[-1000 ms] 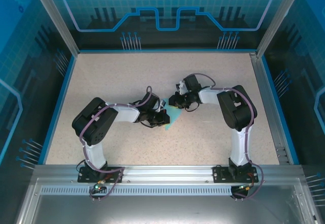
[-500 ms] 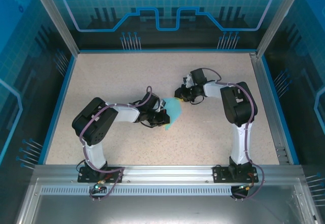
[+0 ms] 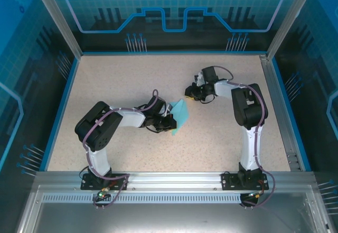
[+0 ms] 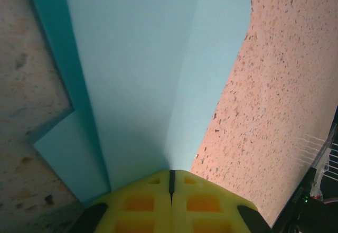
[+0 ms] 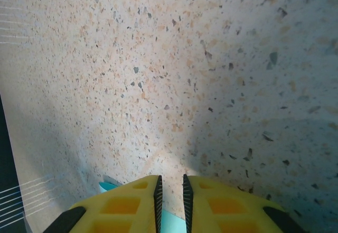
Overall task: Fold a paper plane with a square sheet of paper (pick it up from the middle)
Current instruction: Fourth fold the wing at the center of the table, then turn over the paper at the center of the table.
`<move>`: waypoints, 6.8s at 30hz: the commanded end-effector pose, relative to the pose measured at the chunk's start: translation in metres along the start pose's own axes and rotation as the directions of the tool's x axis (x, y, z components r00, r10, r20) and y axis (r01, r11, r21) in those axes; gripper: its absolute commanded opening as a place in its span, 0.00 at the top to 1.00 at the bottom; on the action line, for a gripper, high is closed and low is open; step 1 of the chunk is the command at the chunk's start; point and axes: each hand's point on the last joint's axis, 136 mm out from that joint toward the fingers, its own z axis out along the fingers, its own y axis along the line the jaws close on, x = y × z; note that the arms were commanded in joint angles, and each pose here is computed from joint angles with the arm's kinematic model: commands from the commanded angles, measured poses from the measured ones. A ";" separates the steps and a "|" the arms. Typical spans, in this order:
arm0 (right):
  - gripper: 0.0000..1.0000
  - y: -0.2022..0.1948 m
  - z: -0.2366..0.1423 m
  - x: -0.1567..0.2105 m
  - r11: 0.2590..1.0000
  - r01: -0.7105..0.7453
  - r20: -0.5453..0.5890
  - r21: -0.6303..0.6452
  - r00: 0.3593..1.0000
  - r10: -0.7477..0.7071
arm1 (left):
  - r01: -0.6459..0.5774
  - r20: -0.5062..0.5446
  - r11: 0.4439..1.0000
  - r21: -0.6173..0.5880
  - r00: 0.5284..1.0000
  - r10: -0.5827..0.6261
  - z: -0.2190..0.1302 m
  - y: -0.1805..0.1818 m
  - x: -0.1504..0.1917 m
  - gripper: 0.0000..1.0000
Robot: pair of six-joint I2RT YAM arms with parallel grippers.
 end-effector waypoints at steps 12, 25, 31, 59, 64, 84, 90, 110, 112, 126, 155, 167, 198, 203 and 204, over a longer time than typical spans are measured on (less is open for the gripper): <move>0.83 0.050 -0.009 0.043 0.989 0.115 -0.055 -0.097 0.991 -0.120 | 0.106 -0.160 0.951 -0.290 0.975 -0.158 0.013 0.085 0.065 1.00; 0.86 0.004 0.027 0.036 0.999 0.039 -0.063 0.023 0.997 -0.037 | 0.097 -0.171 0.953 -0.288 0.974 -0.151 0.014 0.083 0.066 1.00; 0.86 0.001 0.027 0.025 0.999 0.013 -0.049 0.037 0.999 -0.012 | 0.095 -0.174 0.952 -0.291 0.973 -0.150 0.014 0.084 0.067 1.00; 0.83 0.041 -0.011 0.057 0.994 0.079 -0.082 -0.072 0.993 -0.085 | 0.093 -0.160 0.955 -0.281 0.977 -0.142 0.013 0.075 0.062 1.00; 0.85 0.054 -0.002 0.082 0.989 0.083 -0.126 -0.126 0.987 -0.099 | 0.088 -0.159 0.957 -0.275 0.978 -0.135 0.012 0.072 0.061 1.00; 0.90 0.000 0.033 0.124 1.000 -0.017 -0.186 -0.009 0.982 0.015 | 0.063 -0.140 0.990 -0.129 0.987 -0.081 -0.002 0.026 0.049 0.95; 0.90 -0.003 0.033 0.125 1.000 -0.020 -0.183 -0.003 0.983 0.019 | 0.078 -0.164 0.993 -0.093 0.982 -0.093 -0.006 0.018 0.055 0.91; 0.91 -0.012 0.031 0.128 0.999 -0.025 -0.185 0.030 0.982 0.030 | 0.039 -0.315 0.985 -0.165 0.945 -0.091 -0.007 0.035 0.110 0.89; 0.91 -0.014 0.032 0.129 0.999 -0.026 -0.187 0.032 0.982 0.032 | 0.043 -0.321 0.984 -0.170 0.942 -0.097 -0.008 0.037 0.113 0.89; 0.91 -0.020 0.032 0.136 0.999 -0.037 -0.197 0.036 0.979 0.044 | -0.026 -0.222 0.999 0.026 0.975 0.031 -0.032 -0.011 0.095 0.89; 0.88 0.020 -0.004 0.138 0.997 -0.074 -0.059 0.003 0.996 0.074 | 0.134 -0.014 0.987 -0.087 0.991 -0.135 0.001 0.004 -0.014 0.91; 0.89 0.031 0.000 0.131 1.000 0.006 -0.108 0.000 0.994 -0.006 | 0.118 -0.036 0.980 -0.162 0.991 -0.125 0.004 0.021 0.005 0.94; 0.69 -0.009 -0.049 0.144 0.996 -0.070 -0.093 0.051 0.993 0.075 | -0.011 0.071 0.998 -0.062 0.997 0.015 -0.025 -0.036 -0.026 0.82; 0.68 -0.010 -0.045 0.145 0.996 -0.074 -0.098 0.057 0.992 0.079 | -0.017 0.077 0.995 -0.096 0.997 0.025 -0.025 -0.030 -0.031 0.82; 0.68 -0.011 -0.044 0.145 0.995 -0.075 -0.099 0.061 0.992 0.080 | -0.017 0.076 0.995 -0.100 0.997 0.024 -0.024 -0.029 -0.031 0.82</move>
